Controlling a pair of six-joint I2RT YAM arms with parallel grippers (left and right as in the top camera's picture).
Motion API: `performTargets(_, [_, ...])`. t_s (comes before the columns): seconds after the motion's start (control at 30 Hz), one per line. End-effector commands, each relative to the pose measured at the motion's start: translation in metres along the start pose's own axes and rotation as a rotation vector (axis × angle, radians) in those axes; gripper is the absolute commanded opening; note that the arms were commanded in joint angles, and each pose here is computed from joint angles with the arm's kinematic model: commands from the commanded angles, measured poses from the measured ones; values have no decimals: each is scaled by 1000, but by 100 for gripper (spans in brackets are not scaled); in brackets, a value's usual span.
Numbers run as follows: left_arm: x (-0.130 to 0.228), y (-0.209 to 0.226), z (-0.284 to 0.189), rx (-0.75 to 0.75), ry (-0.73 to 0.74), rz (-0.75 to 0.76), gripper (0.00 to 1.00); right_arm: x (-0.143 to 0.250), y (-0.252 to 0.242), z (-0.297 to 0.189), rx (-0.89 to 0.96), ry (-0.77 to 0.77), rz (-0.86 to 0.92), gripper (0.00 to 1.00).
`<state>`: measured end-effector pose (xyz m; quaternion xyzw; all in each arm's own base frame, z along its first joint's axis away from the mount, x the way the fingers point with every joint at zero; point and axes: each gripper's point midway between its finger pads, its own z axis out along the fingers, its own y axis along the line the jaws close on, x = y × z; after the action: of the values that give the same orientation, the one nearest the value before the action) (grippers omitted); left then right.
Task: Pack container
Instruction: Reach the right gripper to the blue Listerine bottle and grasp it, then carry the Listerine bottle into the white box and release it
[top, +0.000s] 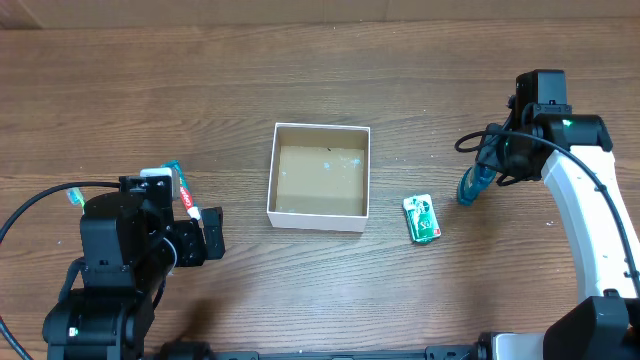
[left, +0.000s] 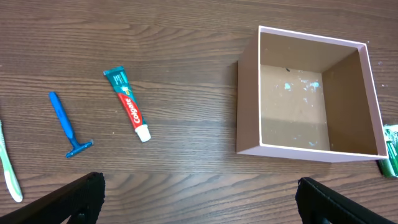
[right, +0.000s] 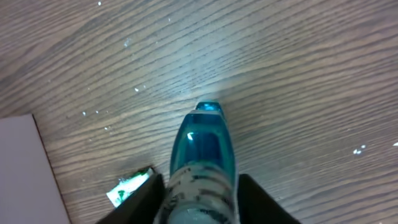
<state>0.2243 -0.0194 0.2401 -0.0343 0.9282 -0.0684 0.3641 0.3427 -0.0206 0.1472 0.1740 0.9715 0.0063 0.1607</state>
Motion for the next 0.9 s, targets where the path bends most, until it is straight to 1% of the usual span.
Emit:
performTargets(0.0, [-9,1,-7,-8,-31,15,100,-7,2,-13,-16,-39,-3,29])
performTargets(0.03, [-9,1,-7,-8,-31,15,100,-6,2,-13,-15,-37,-3,24])
performTargets(0.07, [-9,1,-7,-8,-30,15,100,-6,2,-13,-15,-36,-3,23])
performTargets(0.13, [-9,1,-7,-8,-30,15,100,-6,2,-13,-14,-34,-3,23])
performTargets(0.17, [-9,1,-7,-8,-30,15,100,-6,2,-13,-14,-35,-3,19])
performTargets(0.23, [-9,1,-7,-8,-30,15,100,-6,2,-13,-15,-37,-2,6])
performTargets(0.27, [-9,1,-7,-8,-30,15,100,-7,2,-13,-15,-38,-2,4])
performTargets(0.4, [-9,1,-7,-8,-30,15,100,-8,6,-20,-16,-42,-14,4])
performTargets(0.5, [-9,1,-7,-8,-30,15,100,-15,29,-54,-40,-73,-75,4])
performTargets(0.53, [-8,1,-7,-8,-28,14,100,-21,55,-94,-66,-130,-146,4])
performTargets(0.67, [-8,1,-7,-8,-27,14,100,-17,105,-149,-168,-219,-260,4])
performTargets(0.77, [-8,1,-7,-8,-26,14,100,0,156,-184,-280,-286,-380,4])
performTargets(0.87, [-8,1,-7,-8,-26,14,100,21,196,-197,-363,-311,-463,4])
